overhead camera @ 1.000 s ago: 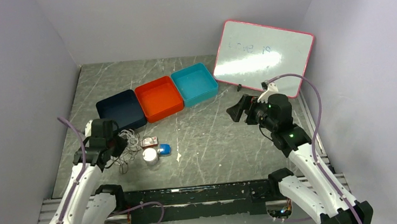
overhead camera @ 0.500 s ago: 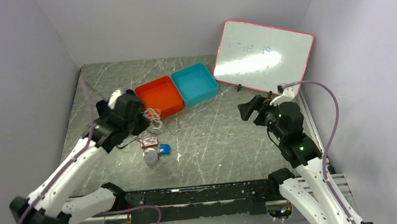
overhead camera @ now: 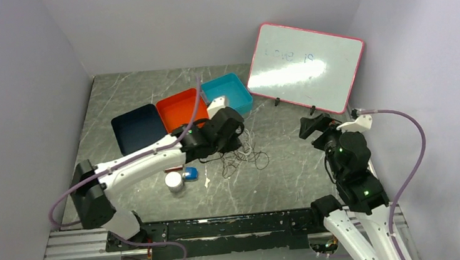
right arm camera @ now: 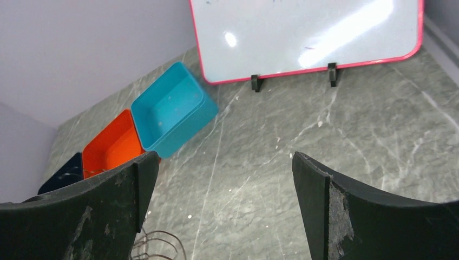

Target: Untangle the cables

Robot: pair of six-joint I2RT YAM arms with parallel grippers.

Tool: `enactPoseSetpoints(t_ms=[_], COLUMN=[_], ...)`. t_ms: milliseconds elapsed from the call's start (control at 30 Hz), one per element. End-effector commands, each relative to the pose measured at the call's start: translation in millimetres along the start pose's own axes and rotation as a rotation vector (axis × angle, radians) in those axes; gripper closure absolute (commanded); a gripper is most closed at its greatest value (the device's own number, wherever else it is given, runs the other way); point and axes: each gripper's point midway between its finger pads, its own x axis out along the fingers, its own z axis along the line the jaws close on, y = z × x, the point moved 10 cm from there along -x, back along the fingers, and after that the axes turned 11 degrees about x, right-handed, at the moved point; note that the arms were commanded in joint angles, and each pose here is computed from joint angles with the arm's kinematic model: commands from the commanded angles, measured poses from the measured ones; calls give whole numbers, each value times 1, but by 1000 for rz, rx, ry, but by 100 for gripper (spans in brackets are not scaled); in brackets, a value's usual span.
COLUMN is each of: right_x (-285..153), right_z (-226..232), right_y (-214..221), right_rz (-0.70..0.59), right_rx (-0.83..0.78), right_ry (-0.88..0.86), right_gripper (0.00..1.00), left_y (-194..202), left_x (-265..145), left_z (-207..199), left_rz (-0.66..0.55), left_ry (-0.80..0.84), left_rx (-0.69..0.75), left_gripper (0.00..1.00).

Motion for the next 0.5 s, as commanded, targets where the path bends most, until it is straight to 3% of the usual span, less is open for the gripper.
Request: enactPoseSetpoints(t_ms=[0, 267, 467], right_x=[-10, -1, 5], right_z=[-3, -1, -1], right_y=[-11, 0, 7], right_rz=[-70, 4, 51], right_rx=[13, -6, -26], right_ry=[48, 17, 6], right_gripper=[3, 3, 2], left_y=[-7, -4, 7], left_x=[9, 31, 37], left_z=[-29, -12, 18], left_rz=[-21, 6, 49], left_ry=[121, -2, -73], left_rx=[51, 119, 134], left_gripper=[93, 86, 58])
